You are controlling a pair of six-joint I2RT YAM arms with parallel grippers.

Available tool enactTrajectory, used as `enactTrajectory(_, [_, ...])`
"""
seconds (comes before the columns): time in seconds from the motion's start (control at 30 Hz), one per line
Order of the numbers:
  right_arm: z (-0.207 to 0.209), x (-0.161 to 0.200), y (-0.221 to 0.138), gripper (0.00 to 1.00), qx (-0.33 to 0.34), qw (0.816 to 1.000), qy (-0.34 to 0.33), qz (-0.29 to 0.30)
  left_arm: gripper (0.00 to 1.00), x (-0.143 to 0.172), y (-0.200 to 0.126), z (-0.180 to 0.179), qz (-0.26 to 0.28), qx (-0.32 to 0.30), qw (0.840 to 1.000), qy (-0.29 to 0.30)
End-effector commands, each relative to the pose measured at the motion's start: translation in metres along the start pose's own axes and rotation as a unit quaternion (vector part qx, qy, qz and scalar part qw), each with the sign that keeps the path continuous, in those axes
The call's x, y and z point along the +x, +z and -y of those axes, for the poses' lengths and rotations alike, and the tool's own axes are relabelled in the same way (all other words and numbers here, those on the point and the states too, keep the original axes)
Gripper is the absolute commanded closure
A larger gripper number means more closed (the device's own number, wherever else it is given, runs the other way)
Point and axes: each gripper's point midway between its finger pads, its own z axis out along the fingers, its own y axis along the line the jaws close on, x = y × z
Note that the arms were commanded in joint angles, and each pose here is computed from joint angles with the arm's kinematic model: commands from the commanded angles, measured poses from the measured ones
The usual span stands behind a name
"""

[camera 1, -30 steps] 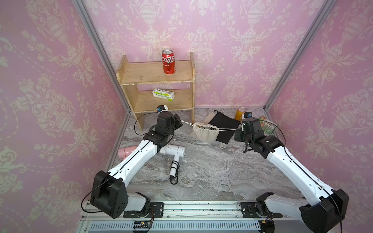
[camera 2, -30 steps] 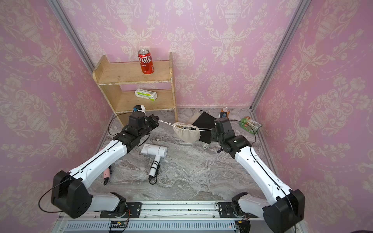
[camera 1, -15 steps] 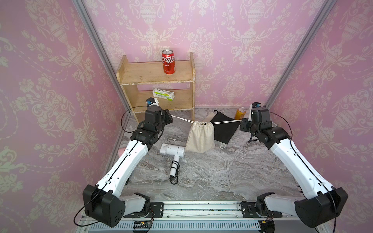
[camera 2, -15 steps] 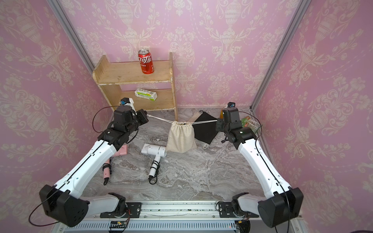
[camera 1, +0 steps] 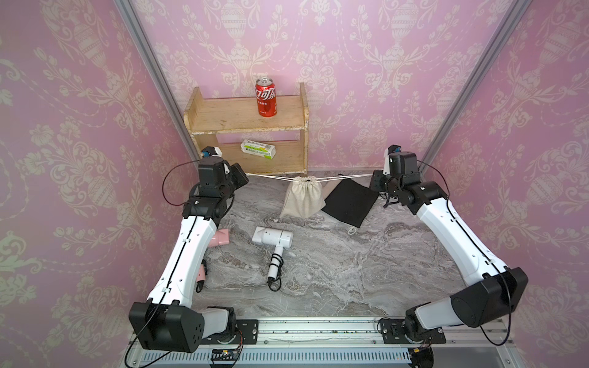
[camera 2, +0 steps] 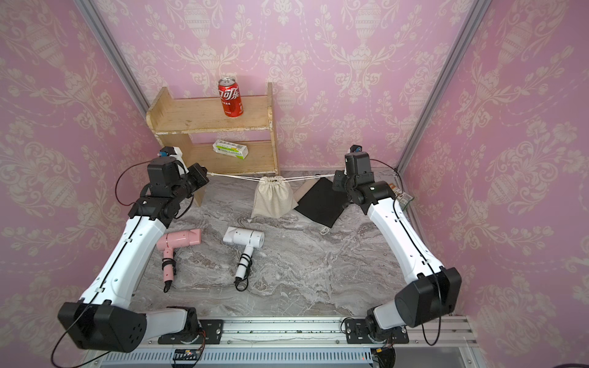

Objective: Pack away hair dryers
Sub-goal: Pull the drawstrings on both sides of the drawstring bag, then place the drawstrings on both sides at the center of the board.

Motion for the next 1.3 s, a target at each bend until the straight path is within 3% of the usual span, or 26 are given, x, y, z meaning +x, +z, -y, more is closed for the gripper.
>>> enactTrajectory(0.0, [0.005, -0.025, 0.011, 1.0, 0.03, 0.999, -0.002, 0.021, 1.0, -0.033, -0.007, -0.031, 0.035, -0.051, 0.998, 0.0])
enactTrajectory(0.27, [-0.056, -0.024, 0.052, 1.0, 0.009, 0.998, -0.054, 0.002, 1.0, -0.05, -0.007, -0.084, 0.041, -0.097, 0.994, -0.03])
enactTrajectory(0.67, [-0.13, 0.011, 0.101, 1.0, -0.031, 0.994, -0.095, -0.04, 1.0, -0.057, -0.003, -0.172, 0.044, -0.165, 0.982, -0.083])
enactTrajectory(1.1, [-0.221, 0.095, 0.153, 1.0, -0.103, 0.983, -0.117, -0.102, 1.0, -0.004, 0.047, -0.22, -0.026, -0.181, 0.973, -0.142])
enactTrajectory(1.27, [-0.237, 0.104, 0.162, 1.0, -0.116, 0.98, -0.116, -0.11, 1.0, 0.005, 0.058, -0.226, -0.039, -0.179, 0.97, -0.158])
